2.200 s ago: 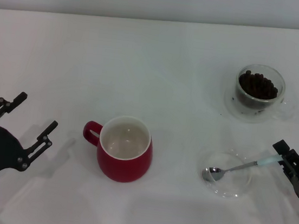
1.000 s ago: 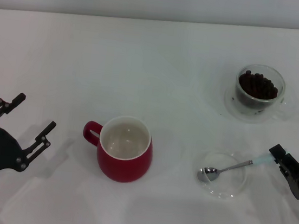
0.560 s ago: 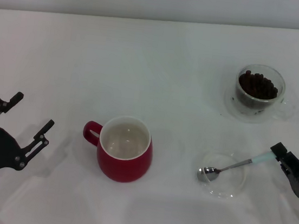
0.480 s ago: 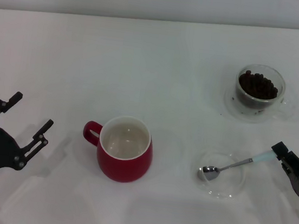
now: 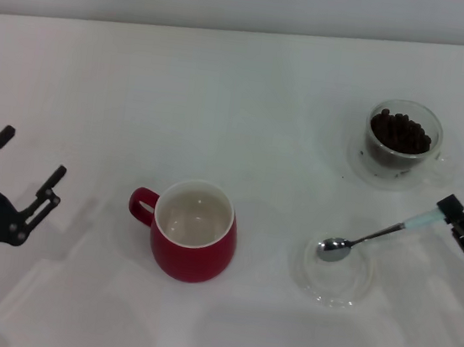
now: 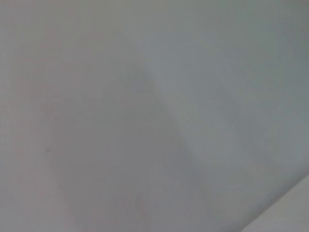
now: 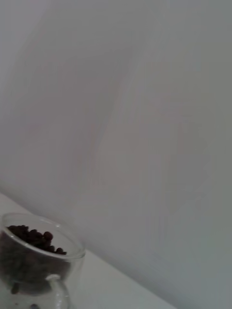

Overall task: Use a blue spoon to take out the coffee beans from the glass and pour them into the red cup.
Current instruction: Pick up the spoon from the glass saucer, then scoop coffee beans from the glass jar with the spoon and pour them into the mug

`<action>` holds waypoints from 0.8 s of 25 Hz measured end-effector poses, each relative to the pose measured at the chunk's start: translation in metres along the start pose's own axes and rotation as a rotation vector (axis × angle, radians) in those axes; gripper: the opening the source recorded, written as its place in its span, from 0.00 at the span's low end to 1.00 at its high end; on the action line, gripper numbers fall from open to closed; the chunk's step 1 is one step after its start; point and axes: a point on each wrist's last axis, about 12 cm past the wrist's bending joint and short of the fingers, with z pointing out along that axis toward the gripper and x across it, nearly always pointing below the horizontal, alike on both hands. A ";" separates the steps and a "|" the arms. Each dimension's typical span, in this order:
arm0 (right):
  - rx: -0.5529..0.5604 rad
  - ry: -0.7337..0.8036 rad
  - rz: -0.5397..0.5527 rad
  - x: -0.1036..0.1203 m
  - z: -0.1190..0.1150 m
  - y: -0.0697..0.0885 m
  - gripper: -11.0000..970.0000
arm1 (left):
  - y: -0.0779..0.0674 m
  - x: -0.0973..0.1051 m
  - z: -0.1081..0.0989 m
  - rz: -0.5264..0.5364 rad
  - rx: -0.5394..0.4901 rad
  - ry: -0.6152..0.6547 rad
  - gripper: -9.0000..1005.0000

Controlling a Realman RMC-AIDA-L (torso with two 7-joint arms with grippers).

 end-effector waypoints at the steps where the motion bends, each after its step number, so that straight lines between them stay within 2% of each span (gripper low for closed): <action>1: -0.003 -0.002 -0.004 -0.002 0.000 0.000 0.19 | 0.000 0.000 0.000 -0.001 -0.006 0.000 0.69; 11: -0.039 -0.047 -0.060 -0.036 -0.001 0.000 0.18 | 0.014 0.001 0.001 -0.009 -0.137 0.009 0.69; 20: -0.080 -0.056 -0.126 -0.062 0.014 0.005 0.19 | 0.022 -0.001 0.004 -0.038 -0.254 0.003 0.69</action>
